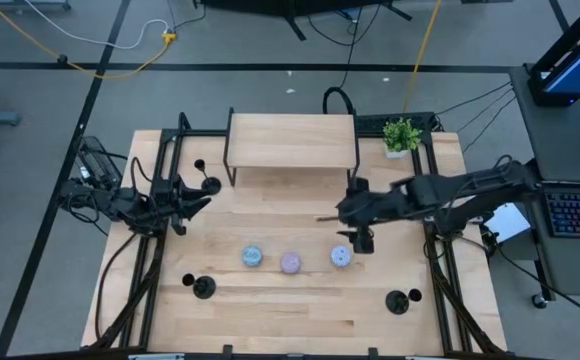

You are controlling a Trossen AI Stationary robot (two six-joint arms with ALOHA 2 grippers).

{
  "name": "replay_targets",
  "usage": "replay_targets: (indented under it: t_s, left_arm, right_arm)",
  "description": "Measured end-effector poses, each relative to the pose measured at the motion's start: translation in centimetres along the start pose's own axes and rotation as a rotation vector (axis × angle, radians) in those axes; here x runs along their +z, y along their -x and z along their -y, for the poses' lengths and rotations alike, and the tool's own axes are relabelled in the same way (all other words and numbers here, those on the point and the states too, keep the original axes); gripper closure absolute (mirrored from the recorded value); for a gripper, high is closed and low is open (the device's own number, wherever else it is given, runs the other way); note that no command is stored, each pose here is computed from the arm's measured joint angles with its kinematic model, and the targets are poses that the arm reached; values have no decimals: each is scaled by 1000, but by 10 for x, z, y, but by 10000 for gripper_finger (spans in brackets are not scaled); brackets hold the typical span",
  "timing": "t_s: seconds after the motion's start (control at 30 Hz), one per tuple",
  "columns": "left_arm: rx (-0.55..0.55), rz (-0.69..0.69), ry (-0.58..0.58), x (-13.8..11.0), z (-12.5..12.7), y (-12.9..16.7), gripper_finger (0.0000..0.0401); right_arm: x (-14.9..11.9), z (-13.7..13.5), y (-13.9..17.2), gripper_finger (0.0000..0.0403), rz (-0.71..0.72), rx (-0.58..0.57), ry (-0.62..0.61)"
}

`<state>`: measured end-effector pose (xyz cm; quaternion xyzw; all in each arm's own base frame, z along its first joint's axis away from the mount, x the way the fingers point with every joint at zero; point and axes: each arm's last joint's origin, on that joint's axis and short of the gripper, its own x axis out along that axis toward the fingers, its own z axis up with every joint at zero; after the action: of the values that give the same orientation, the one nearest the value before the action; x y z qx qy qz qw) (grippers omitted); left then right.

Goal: Pick & Place candle stick holders
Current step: Put the white scented candle on the shelf

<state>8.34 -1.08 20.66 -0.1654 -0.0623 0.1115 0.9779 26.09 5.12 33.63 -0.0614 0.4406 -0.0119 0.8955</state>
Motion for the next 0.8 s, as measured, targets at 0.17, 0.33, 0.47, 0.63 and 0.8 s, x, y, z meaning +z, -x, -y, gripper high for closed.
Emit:
replay_targets:
  t_s: [0.17,0.33,0.47,0.63,0.8]
  left_arm:
    - [0,0,0,0,0,0,272]
    - [-1,0,-1,0,0,0,272]
    - [-1,0,-1,0,0,0,272]
    - [-1,0,1,0,0,0,272]
    - [-1,0,2,0,0,0,272]
  right_arm:
    - [-1,-12,-17,99,-67,14,23]
    - [0,-20,-35,99,-125,88,25]
    - [-1,-27,-53,98,-186,124,17]
    - [-5,-33,-74,84,-275,161,-17]
    - [-10,-37,-88,66,-359,158,-29]
